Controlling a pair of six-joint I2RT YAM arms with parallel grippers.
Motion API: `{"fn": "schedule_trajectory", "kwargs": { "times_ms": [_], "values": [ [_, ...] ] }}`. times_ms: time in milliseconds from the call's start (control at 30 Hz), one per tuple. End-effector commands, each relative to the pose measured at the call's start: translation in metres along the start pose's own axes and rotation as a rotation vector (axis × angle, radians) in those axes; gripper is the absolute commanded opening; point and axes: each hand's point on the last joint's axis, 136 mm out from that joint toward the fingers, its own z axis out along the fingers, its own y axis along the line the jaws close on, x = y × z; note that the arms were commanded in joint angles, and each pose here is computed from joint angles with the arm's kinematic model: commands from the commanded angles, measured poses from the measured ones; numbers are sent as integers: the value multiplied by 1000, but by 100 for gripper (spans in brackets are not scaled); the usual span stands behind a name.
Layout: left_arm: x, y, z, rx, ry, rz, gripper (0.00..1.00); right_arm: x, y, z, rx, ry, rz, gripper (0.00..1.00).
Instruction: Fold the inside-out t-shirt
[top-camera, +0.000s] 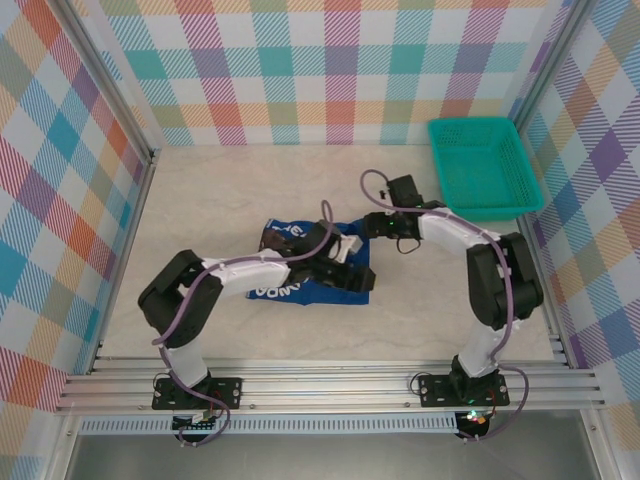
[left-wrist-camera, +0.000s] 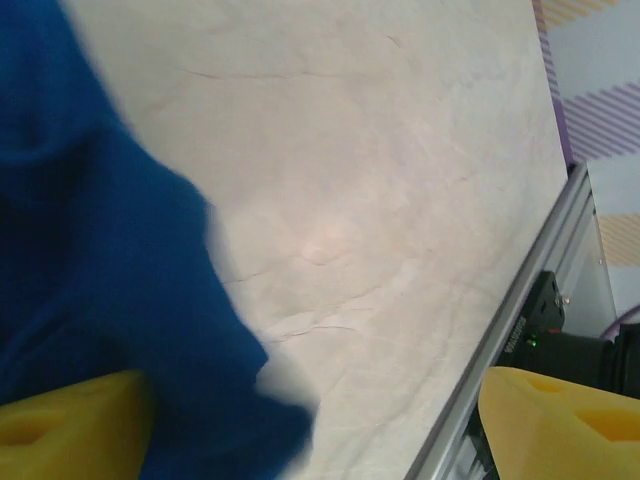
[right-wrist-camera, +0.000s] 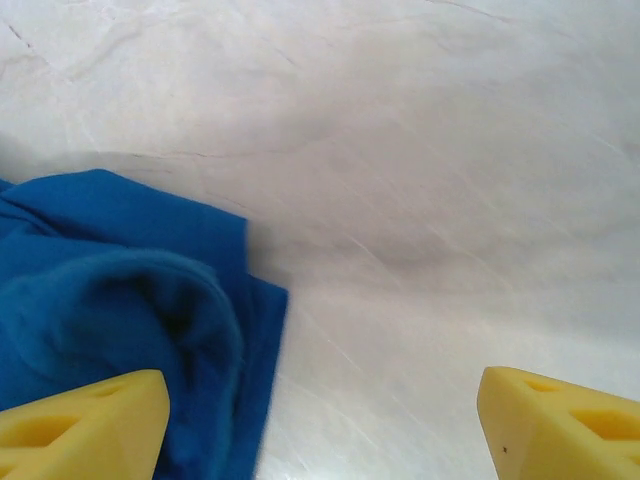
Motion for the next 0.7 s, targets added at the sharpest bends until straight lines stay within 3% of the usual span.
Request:
{"fn": "schedule_trajectory", "kwargs": {
  "times_ms": [0,200,367,500,667],
  "values": [
    [-13,-23,-2,23,-28,71,84,0,21,-29,-144,-37,22,81],
    [-19,-14,-52,-71,-166,131,85,10,61,-50,-367,-80,44,82],
    [-23,41,-92,-202,-286,11,84,-5,65,-27,-288,-85,40,84],
    [-19,57,-80,-234,-247,8,84,-12,50,8,-182,-53,42,85],
    [-5,54,-45,-165,-170,19,83,-5,28,35,-94,23,57,80]
  ]
}}
